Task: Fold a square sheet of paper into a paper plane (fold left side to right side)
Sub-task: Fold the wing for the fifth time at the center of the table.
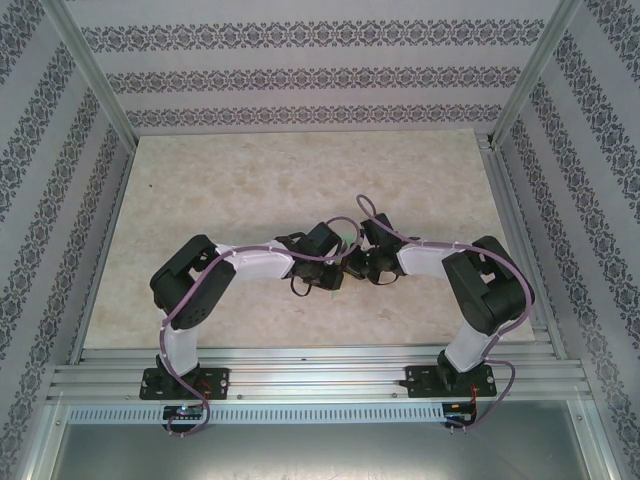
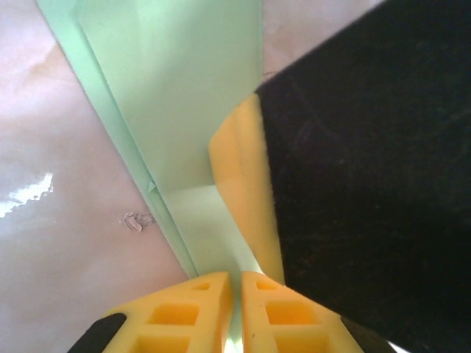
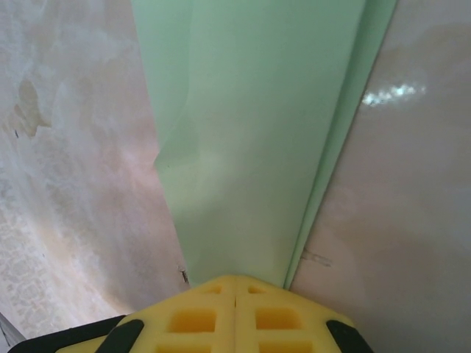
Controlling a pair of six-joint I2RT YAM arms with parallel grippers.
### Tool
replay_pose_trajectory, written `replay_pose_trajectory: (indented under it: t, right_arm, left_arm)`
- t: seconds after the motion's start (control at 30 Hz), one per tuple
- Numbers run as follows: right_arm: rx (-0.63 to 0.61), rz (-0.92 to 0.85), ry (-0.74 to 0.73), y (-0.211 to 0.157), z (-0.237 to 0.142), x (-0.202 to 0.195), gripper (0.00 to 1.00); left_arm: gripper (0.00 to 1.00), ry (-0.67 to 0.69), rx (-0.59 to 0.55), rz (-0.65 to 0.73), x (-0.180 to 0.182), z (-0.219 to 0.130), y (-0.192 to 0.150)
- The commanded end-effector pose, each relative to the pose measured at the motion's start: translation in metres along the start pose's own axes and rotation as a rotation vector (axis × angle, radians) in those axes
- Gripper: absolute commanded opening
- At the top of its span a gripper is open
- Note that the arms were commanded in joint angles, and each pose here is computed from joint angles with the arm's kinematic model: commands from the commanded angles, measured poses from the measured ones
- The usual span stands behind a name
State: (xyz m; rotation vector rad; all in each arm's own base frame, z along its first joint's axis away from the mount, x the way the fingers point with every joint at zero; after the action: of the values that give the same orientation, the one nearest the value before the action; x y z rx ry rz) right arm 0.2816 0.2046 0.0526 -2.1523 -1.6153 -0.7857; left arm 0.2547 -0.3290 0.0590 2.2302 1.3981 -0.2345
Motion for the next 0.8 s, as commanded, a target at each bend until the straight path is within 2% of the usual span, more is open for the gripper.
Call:
replay_pose_trajectory:
  t: [0.0,0.33,0.57,0.77]
  right_arm:
    - [-0.131,-0.068,-0.026,0.032,0.000,0.000,0.06]
    - [-0.172,-0.110,0.018,0.046,-0.001,0.001,0.06]
    - [-0.135,-0.100,-0.002,0.034,0.004,-0.009,0.06]
    - [-0.153,-0.108,-0.003,0.050,0.005,-0.014,0.06]
  left_arm:
    - [0.15,0.126,0.193,0.026,0.022,0.025,-0.050]
    - [0.15,0.141,0.211,0.045,0.023,0.027,-0.056]
    - [0.15,0.076,0.127,0.035,0.008,0.011,-0.039]
    - [0.15,0.095,0.165,0.032,0.015,0.020,-0.047]
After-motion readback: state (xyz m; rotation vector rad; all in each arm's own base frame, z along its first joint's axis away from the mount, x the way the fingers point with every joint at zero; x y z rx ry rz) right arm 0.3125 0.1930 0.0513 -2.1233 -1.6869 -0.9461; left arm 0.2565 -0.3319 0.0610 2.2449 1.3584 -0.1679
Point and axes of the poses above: each hand's point on the last joint's axis, 136 mm out from that joint toward the fingers, its own z axis out along the fingers, its own x axis along the line the jaws close on, y = z × x, the point moved 5 cm from there along -z, back along the fingers, and after that the axes turned 3 degrees about z, right-handed, at the moved point
